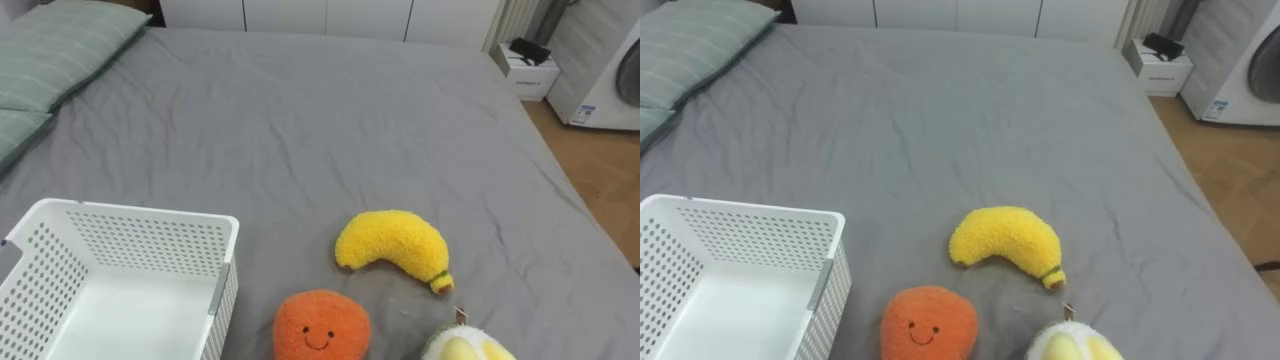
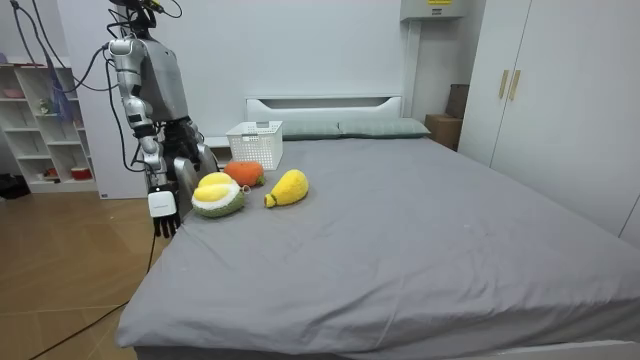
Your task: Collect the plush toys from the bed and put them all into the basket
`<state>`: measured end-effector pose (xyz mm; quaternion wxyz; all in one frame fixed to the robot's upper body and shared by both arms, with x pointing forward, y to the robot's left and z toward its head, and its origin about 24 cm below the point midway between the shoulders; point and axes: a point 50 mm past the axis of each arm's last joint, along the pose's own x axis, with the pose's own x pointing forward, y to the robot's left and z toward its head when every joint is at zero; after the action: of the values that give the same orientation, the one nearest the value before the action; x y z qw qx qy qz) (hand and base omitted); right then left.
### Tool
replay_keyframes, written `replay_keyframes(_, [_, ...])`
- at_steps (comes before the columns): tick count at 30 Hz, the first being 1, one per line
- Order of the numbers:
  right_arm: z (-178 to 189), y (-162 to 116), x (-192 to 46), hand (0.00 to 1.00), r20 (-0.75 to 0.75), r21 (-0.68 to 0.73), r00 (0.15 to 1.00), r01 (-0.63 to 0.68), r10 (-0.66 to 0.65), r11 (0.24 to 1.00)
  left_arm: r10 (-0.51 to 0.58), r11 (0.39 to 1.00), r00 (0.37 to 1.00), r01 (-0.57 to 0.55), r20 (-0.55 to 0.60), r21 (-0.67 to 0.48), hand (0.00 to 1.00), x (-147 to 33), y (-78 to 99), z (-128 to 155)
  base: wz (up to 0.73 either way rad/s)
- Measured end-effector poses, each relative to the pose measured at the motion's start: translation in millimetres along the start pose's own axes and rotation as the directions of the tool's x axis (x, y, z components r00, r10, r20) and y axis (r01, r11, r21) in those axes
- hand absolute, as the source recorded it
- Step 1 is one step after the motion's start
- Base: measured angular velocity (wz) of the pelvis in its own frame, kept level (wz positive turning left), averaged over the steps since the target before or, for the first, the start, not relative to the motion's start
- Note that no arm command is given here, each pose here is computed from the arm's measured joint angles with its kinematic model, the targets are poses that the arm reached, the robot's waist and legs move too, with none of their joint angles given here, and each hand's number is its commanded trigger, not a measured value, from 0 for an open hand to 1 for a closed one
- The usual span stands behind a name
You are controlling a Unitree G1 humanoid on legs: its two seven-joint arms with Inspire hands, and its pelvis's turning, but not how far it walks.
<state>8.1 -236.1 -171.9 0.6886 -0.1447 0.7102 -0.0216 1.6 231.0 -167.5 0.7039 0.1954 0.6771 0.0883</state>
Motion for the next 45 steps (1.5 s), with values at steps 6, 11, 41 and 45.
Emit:
replay_keyframes(6, [-2.1,0.7,0.0,0.00,-0.019,0.000,1.000,-0.012,0.012,1.000,0.002,1.000,1.000,-0.002,0.002,-0.001,0.00,0.2,0.9,1.3,0.00])
replay_keyframes(11, [-2.1,0.7,0.0,0.00,-0.019,0.001,1.000,-0.013,0.013,1.000,0.006,1.000,1.000,-0.006,0.005,-0.010,0.00,0.6,2.5,3.3,0.00])
replay_keyframes(41, [35.4,-120.5,-23.1,0.00,0.008,0.881,0.920,0.179,-0.393,0.439,0.164,0.966,0.986,-0.166,-0.026,-0.196,0.00,3.8,51.1,-16.3,-0.02])
replay_keyframes(45, [70.6,-145.2,-45.0,0.00,0.130,0.902,0.841,0.120,-0.525,0.416,0.166,0.968,0.986,-0.165,-0.010,-0.190,0.00,3.6,51.0,-15.9,0.00])
